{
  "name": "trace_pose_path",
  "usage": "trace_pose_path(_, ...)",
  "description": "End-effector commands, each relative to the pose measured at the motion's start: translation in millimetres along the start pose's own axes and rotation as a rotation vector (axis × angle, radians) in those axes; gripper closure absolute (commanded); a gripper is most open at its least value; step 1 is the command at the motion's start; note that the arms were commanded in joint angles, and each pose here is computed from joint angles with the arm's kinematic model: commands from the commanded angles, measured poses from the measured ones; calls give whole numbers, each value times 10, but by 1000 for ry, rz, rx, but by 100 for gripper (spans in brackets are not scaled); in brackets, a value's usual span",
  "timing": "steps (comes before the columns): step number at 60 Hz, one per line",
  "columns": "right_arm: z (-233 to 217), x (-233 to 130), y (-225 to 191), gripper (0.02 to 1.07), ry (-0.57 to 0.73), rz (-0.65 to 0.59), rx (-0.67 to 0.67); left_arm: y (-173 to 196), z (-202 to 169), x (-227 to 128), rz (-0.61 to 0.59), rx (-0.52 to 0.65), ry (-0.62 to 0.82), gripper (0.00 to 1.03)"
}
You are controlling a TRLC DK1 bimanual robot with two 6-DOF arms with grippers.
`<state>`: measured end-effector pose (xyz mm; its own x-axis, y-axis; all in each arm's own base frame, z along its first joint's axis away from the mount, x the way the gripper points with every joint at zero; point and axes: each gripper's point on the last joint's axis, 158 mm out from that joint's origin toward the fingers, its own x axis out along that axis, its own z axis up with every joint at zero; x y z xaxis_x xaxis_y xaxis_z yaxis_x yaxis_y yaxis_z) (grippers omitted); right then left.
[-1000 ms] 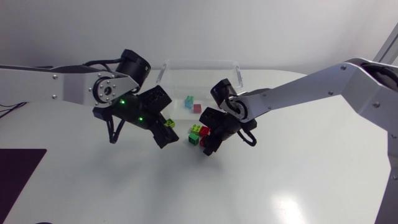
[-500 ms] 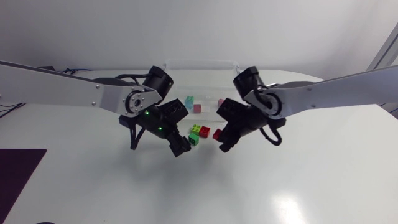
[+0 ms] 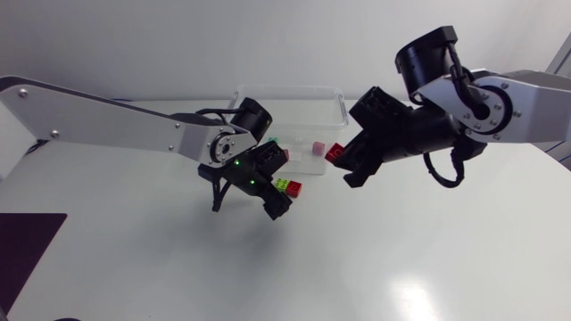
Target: Place the duplo bricks in the container
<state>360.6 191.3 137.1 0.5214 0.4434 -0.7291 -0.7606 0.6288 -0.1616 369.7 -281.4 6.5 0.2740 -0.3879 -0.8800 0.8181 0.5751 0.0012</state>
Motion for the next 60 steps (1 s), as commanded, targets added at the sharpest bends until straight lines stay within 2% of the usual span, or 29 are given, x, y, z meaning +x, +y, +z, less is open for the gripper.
trace_pose_path(1, 97, -111, -75, 84, -26, -14, 22, 14, 63, 92, 17, -23, 3, 7)
trace_pose_path(22, 375, -379, -499, 84, -121, -89, 107, 119, 64, 249, 62, -75, 31, 7)
trace_pose_path(36, 606, -443, -625, 84, -168, -109, 131, 157, 56, 315, 93, -92, 47, 7)
trace_pose_path(51, 765, -258, -824, 84, -189, -122, 159, 147, 70, 364, 94, -102, 51, 12)
trace_pose_path(60, 813, -58, -930, 84, -183, -120, 182, 149, 77, 362, 95, -110, 49, 23)
